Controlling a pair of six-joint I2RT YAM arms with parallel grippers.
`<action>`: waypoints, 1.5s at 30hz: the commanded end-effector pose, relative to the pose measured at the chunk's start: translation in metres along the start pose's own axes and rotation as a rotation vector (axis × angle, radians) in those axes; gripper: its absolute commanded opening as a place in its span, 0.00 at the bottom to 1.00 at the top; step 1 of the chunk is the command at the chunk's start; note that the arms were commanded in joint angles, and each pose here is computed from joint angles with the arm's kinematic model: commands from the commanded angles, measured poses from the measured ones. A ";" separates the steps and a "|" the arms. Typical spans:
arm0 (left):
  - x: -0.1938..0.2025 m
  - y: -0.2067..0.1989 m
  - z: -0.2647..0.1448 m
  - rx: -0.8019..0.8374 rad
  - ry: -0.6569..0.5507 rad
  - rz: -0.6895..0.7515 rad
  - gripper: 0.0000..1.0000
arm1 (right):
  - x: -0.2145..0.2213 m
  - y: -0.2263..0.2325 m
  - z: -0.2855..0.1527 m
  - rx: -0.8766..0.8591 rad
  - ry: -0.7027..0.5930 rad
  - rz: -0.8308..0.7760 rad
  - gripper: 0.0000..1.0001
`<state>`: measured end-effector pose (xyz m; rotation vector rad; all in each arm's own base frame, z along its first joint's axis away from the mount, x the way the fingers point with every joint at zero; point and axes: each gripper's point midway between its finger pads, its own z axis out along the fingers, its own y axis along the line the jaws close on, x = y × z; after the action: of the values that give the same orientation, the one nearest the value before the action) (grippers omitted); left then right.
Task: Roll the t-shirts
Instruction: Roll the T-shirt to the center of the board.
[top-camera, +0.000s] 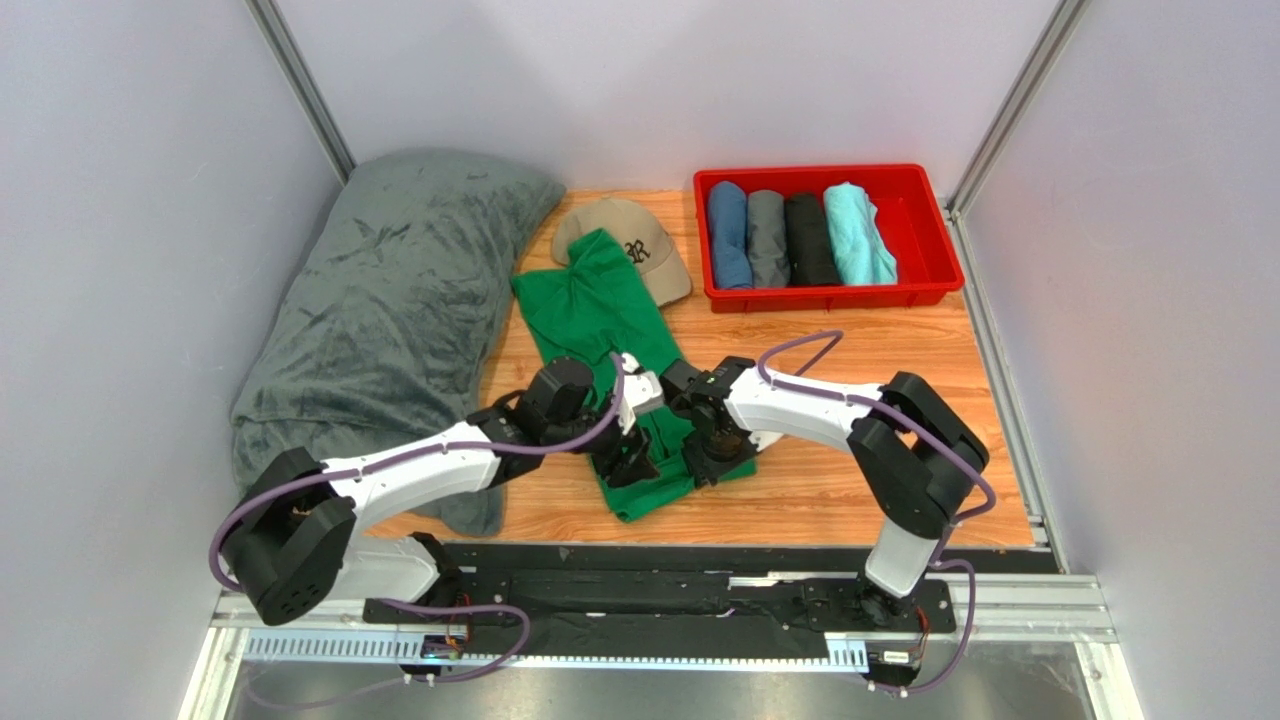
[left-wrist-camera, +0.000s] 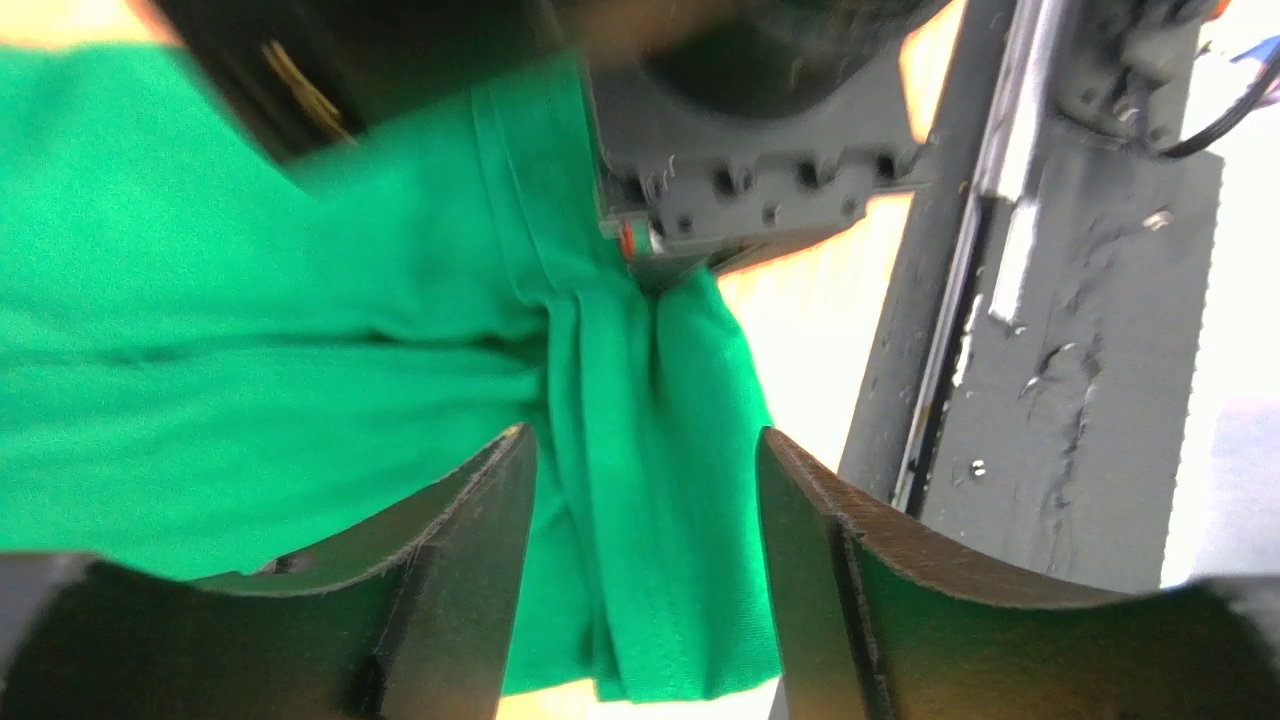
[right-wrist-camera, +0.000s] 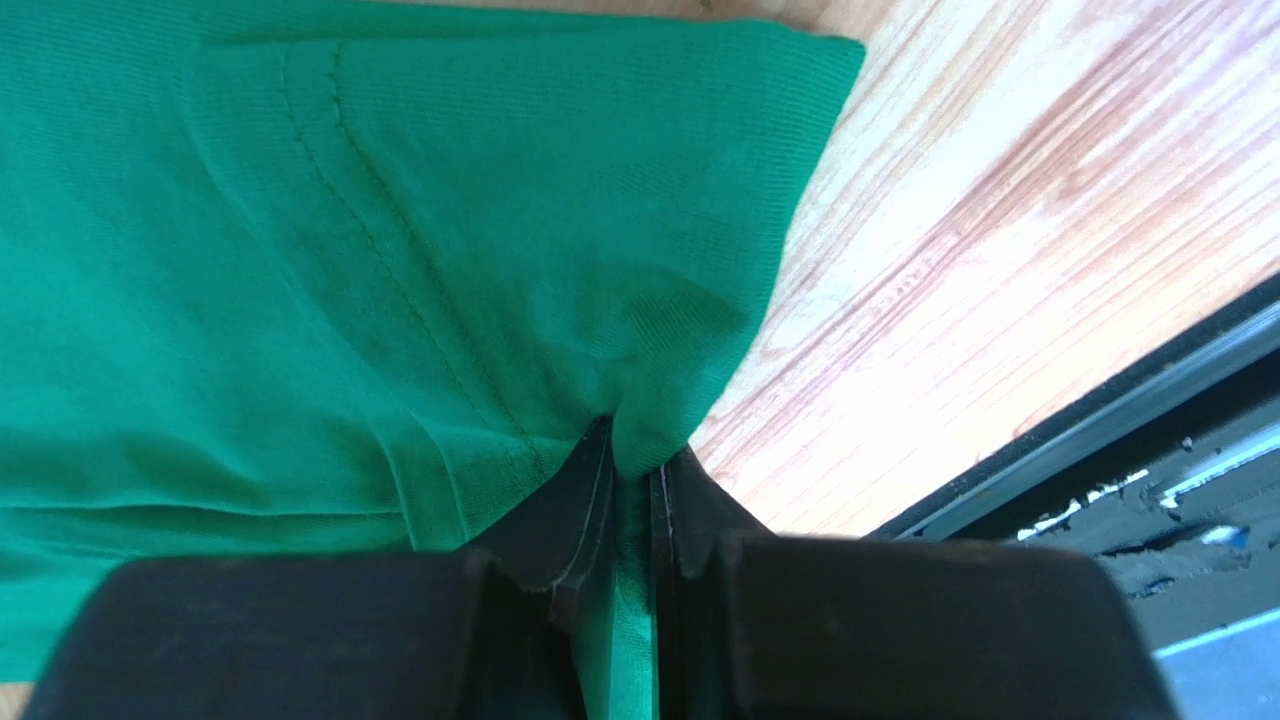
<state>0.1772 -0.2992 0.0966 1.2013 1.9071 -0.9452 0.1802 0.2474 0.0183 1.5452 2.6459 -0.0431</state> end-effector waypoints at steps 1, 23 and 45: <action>-0.036 -0.015 -0.019 0.151 -0.055 0.108 0.60 | -0.003 0.005 -0.004 0.035 -0.016 0.003 0.02; -0.001 -0.031 -0.020 0.098 0.065 0.417 0.54 | 0.010 0.012 0.000 0.212 0.126 0.016 0.06; 0.026 -0.022 0.021 0.063 0.104 0.214 0.12 | -0.001 0.011 0.006 0.266 0.144 -0.060 0.11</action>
<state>0.1562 -0.3018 0.0493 1.5070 1.8911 -0.7676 0.1871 0.2586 0.0185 1.6460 2.9148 -0.2624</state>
